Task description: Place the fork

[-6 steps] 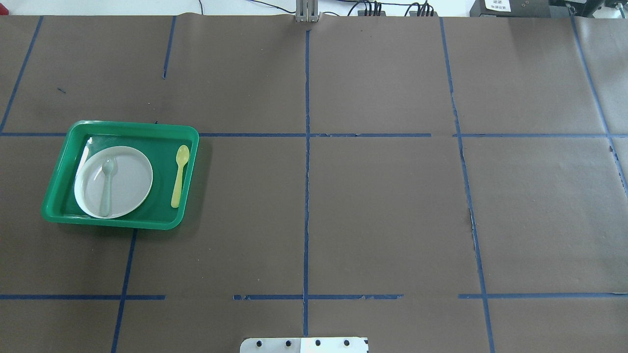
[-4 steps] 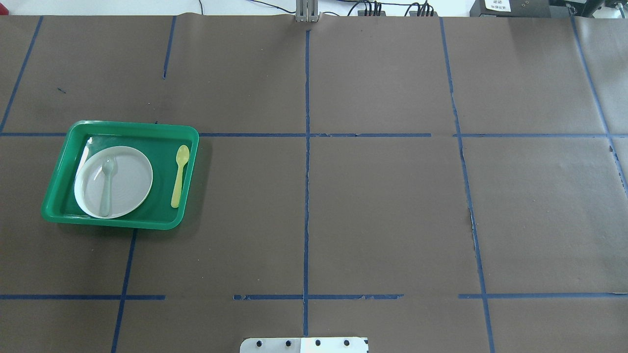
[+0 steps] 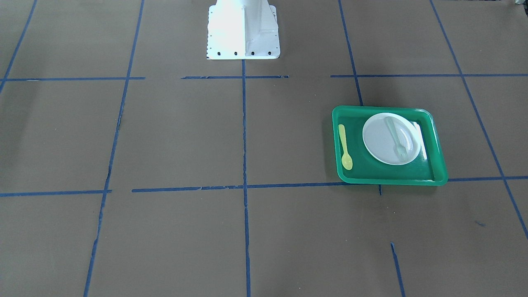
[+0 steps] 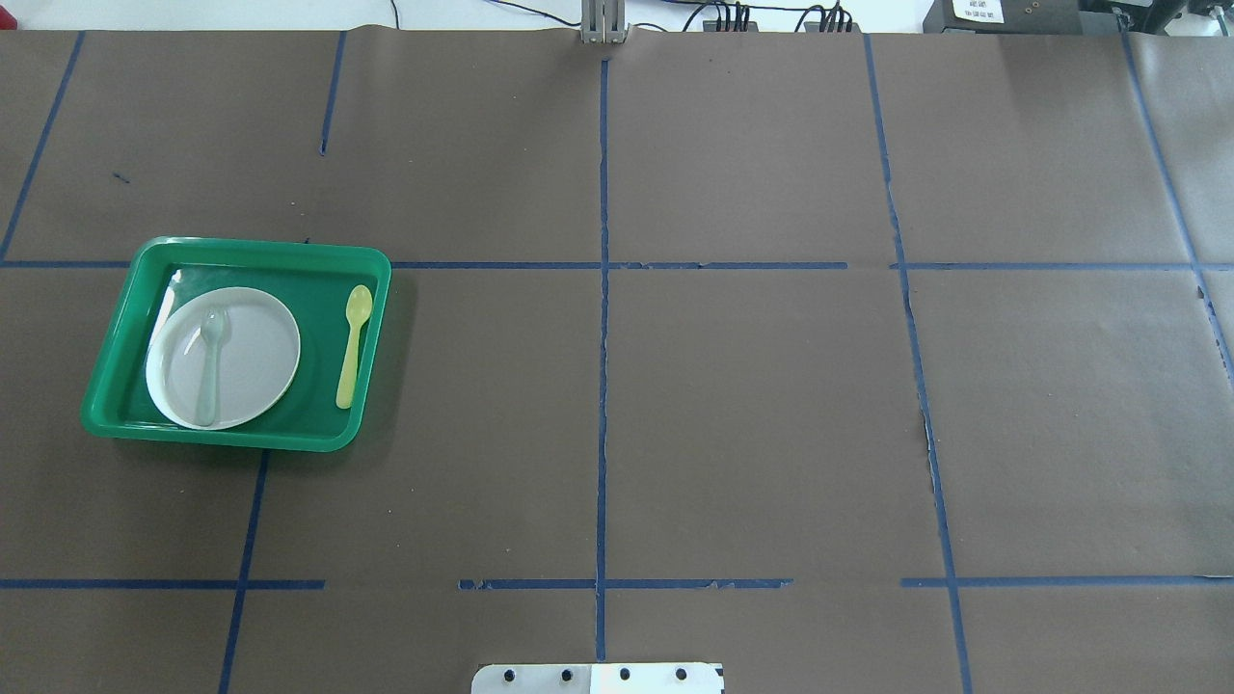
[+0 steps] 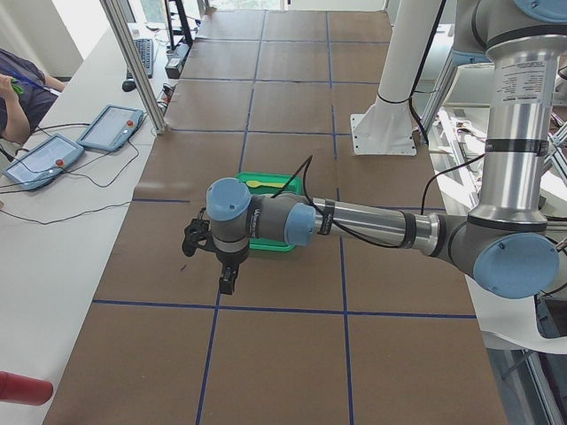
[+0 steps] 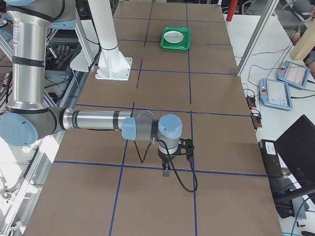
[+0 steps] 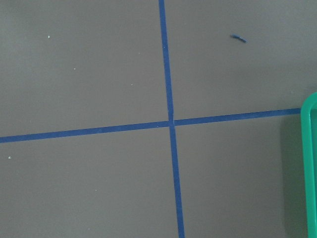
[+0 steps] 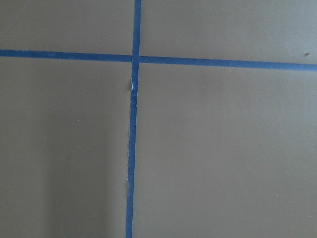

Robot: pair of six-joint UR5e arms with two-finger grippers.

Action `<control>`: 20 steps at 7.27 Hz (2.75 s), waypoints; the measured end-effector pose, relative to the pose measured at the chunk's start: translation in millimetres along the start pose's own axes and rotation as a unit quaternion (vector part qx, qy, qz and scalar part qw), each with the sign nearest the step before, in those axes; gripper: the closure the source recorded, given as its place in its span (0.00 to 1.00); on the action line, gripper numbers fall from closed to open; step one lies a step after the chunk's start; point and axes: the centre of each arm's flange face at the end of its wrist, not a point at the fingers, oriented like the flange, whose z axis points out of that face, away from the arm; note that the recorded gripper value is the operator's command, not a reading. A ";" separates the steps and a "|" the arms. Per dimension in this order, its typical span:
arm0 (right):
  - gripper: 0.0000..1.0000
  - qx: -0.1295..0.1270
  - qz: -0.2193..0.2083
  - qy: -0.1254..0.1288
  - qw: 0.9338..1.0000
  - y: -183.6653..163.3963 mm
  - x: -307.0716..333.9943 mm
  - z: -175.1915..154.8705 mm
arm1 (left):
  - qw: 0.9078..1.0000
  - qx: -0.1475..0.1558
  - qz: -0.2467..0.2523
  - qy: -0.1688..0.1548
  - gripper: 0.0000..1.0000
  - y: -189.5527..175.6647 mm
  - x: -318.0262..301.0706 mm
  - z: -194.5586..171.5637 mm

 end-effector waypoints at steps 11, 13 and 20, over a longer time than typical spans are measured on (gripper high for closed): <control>0.00 0.000 0.000 0.000 1.000 0.0 0.0 0.0 | 0.996 -0.029 -0.084 0.007 0.07 -16.3 282.1 163.9; 0.00 0.000 0.000 0.000 1.000 0.0 0.0 0.0 | 0.996 -0.038 -0.079 0.002 0.11 -9.4 285.9 184.5; 0.00 0.000 0.000 0.000 1.000 0.0 0.0 0.0 | 0.997 -0.044 -0.064 0.009 0.25 -4.1 292.1 210.6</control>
